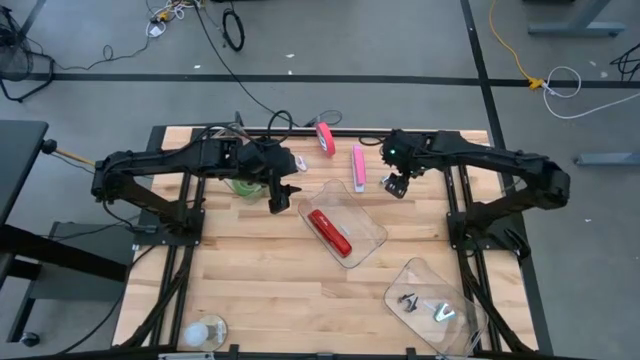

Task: Pick and place Stapler, Stapler remover, tape
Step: Put the purple staple remover into the bottom transparent bin

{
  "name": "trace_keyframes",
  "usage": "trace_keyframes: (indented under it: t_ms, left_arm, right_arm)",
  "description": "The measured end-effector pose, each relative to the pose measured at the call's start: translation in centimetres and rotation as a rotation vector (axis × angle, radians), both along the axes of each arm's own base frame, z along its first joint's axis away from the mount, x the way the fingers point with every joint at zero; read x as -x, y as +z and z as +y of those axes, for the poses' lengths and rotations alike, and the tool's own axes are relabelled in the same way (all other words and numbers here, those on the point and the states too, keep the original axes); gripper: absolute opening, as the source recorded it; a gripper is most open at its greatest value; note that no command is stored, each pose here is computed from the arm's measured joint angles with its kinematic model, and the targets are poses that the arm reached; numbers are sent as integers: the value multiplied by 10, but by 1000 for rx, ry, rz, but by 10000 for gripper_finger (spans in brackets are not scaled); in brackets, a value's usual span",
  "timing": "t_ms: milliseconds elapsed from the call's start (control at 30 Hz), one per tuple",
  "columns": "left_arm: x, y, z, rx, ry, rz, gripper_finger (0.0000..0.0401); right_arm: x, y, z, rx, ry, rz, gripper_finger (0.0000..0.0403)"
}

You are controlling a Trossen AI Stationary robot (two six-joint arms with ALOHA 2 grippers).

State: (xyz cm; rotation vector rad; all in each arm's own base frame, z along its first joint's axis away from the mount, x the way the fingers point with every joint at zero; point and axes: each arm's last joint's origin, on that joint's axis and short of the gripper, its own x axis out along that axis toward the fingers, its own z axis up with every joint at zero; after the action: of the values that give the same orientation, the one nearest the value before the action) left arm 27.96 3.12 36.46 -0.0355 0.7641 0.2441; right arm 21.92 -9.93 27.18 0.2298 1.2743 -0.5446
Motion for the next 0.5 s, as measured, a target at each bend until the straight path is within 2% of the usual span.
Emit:
trace_keyframes:
  t_ms: [367, 500]
  left_arm:
    - [0, 0, 0, 2, 3, -1, 243]
    - [0, 0, 1, -39, -36, 11, 243]
  right_arm:
    - [-11, -14, -4, -44, -2, 34, 268]
    - [-9, -14, -3, -66, -43, 41, 268]
